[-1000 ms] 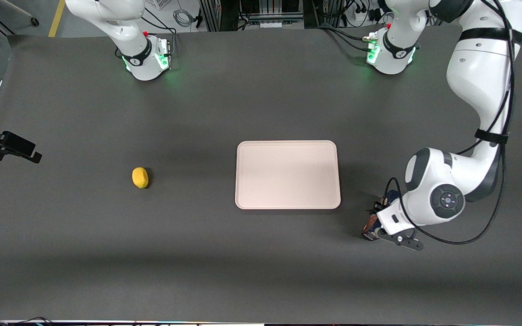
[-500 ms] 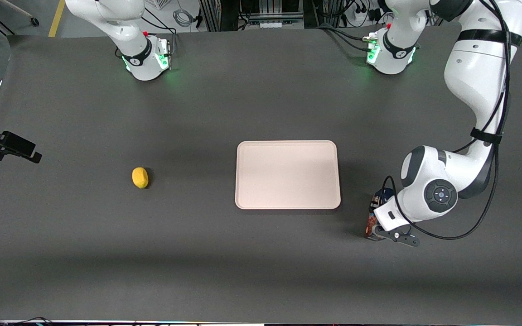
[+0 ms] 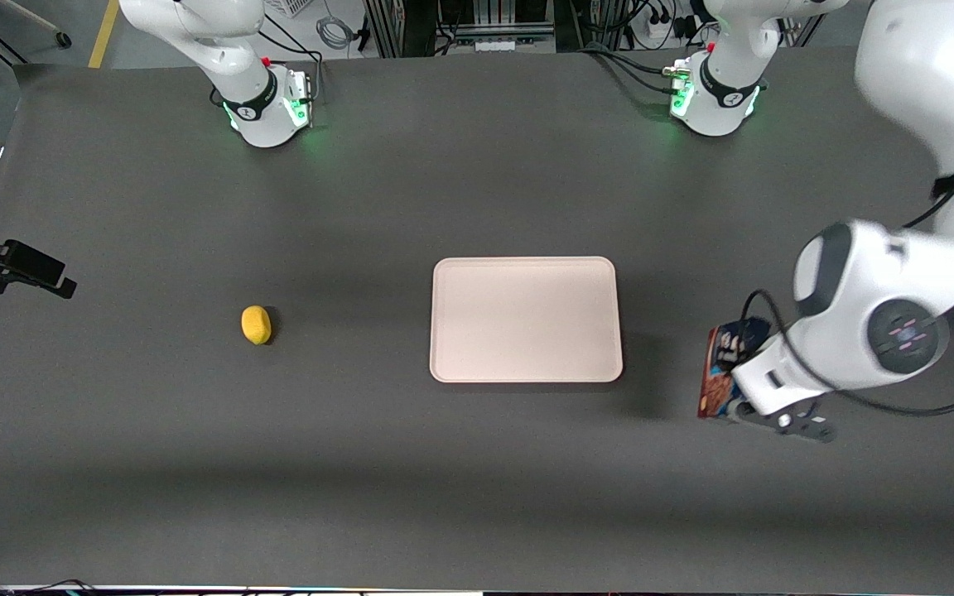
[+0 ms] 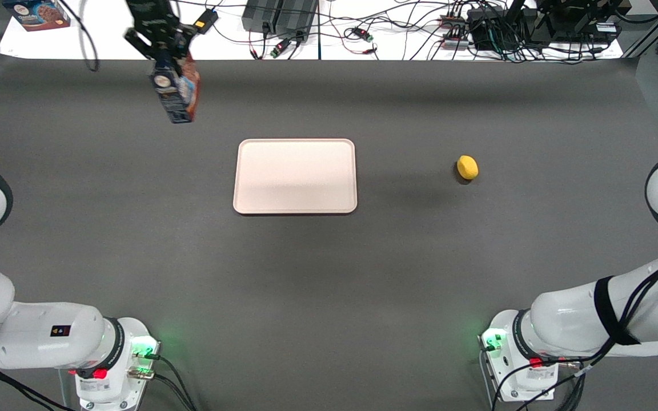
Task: Place cookie box on tray
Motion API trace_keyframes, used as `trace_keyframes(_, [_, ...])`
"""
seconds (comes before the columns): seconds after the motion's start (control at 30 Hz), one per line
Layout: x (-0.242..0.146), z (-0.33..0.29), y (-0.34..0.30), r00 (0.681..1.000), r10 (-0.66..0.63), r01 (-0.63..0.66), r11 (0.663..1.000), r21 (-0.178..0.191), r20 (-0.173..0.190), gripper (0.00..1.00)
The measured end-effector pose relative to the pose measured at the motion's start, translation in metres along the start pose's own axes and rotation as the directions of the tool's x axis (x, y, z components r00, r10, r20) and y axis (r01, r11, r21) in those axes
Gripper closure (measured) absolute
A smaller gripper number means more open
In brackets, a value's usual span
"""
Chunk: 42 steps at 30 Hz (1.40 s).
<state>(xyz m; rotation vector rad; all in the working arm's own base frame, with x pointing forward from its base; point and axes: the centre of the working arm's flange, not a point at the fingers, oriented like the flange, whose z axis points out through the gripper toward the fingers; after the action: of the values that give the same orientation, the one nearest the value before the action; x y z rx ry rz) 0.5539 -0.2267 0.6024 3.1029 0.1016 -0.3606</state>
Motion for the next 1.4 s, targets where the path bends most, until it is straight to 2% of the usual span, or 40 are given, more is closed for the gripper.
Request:
trace_keyframes(0.37, [0.052, 0.134, 0.036, 0.999, -0.008, 0.005, 0.998, -0.067, -0.04, 0.78])
trace_keyframes(0.53, [0.057, 0.197, 0.043, 0.998, -0.006, 0.001, 0.996, -0.087, -0.063, 0.78])
trace_keyframes(0.73, [0.055, 0.242, 0.044, 0.996, -0.006, -0.002, 0.995, -0.097, -0.086, 0.78])
trace_keyframes(0.97, [0.052, 0.283, 0.044, 0.991, 0.007, -0.021, 0.994, -0.107, -0.132, 0.78])
trace_keyframes(1.1, [0.053, 0.302, 0.044, 0.989, 0.017, -0.032, 0.994, -0.107, -0.144, 0.78])
trace_keyframes(1.3, [0.055, 0.325, 0.046, 0.987, 0.03, -0.043, 0.996, -0.078, -0.16, 0.79])
trace_keyframes(1.4, [0.054, 0.334, 0.048, 0.986, 0.029, -0.04, 0.997, -0.062, -0.166, 0.83])
